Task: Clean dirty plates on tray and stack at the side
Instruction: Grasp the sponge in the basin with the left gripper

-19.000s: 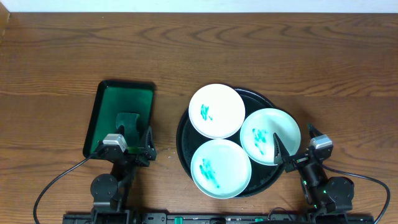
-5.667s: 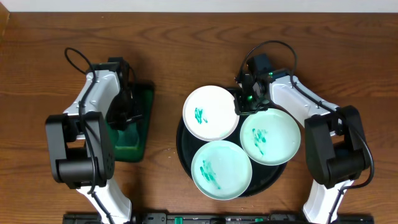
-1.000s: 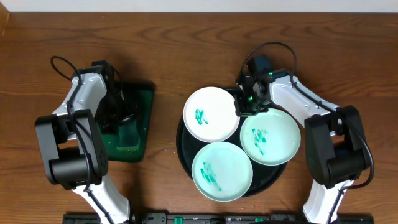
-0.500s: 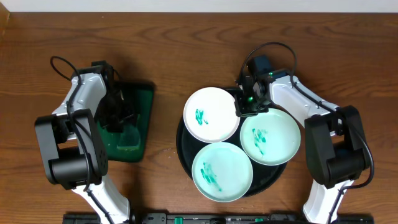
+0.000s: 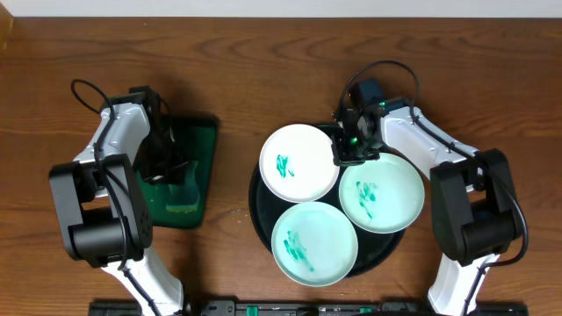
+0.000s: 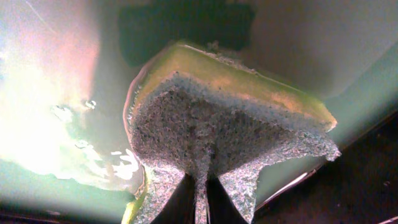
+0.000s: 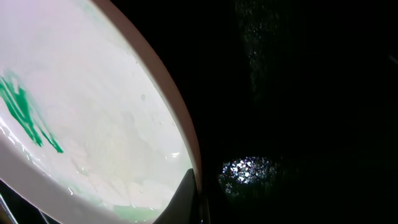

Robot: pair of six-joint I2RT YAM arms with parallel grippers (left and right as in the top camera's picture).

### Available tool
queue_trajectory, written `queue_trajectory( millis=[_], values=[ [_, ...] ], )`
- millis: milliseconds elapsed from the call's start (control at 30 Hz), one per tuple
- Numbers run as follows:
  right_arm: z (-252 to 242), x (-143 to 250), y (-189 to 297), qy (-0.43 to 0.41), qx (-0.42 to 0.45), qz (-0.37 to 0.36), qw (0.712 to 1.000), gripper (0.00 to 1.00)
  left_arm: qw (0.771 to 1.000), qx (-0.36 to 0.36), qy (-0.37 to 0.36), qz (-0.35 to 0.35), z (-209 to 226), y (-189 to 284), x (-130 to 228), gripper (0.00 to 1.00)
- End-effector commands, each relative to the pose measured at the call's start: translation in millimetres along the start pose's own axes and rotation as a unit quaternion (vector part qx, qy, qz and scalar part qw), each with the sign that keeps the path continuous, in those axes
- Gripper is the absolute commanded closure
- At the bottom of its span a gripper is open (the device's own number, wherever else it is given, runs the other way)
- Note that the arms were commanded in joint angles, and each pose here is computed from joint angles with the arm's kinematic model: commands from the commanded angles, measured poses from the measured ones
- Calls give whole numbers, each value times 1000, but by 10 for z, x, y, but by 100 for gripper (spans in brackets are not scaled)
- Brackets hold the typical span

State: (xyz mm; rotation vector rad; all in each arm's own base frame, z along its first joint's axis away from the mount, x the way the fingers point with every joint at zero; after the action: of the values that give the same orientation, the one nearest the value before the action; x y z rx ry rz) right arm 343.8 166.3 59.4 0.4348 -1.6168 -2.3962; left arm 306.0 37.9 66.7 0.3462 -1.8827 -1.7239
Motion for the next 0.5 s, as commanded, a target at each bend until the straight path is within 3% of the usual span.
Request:
queue_trajectory(
  millis=[0,100,133,167,267,333,467],
  values=[
    [2,33,-25,8,0,8,1000,99,1000,0,-3,8,-2,-37,17,93],
    [2,34,-25,7,0,8,1000,99,1000,4,-4,0,-3,41,38,93],
    [2,34,-25,7,0,8,1000,99,1000,4,-4,0,2,61,55,83],
    [2,34,-25,7,0,8,1000,99,1000,3,-4,3,10,71,73,62],
    [2,32,-25,8,0,8,1000,99,1000,-1,-9,12,26,49,103,37],
    [2,32,-25,7,-1,8,1000,99,1000,-3,-8,15,30,28,108,30],
    [2,35,-25,7,0,9,1000,99,1000,-3,-9,17,26,-10,89,34]
  ],
)
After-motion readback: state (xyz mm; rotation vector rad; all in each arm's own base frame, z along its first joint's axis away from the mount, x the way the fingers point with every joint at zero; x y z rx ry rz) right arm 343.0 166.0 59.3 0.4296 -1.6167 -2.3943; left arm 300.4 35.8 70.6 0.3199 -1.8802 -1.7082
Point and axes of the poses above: each gripper's point midway between its finger pads, its own y axis back along the fingers, its own z axis along the line the jaws close on, x = y × z, the point moved 5 cm from there along y, back along the fingers, and after that the axes turned 11 degrees about y, right-handed, at the moved point
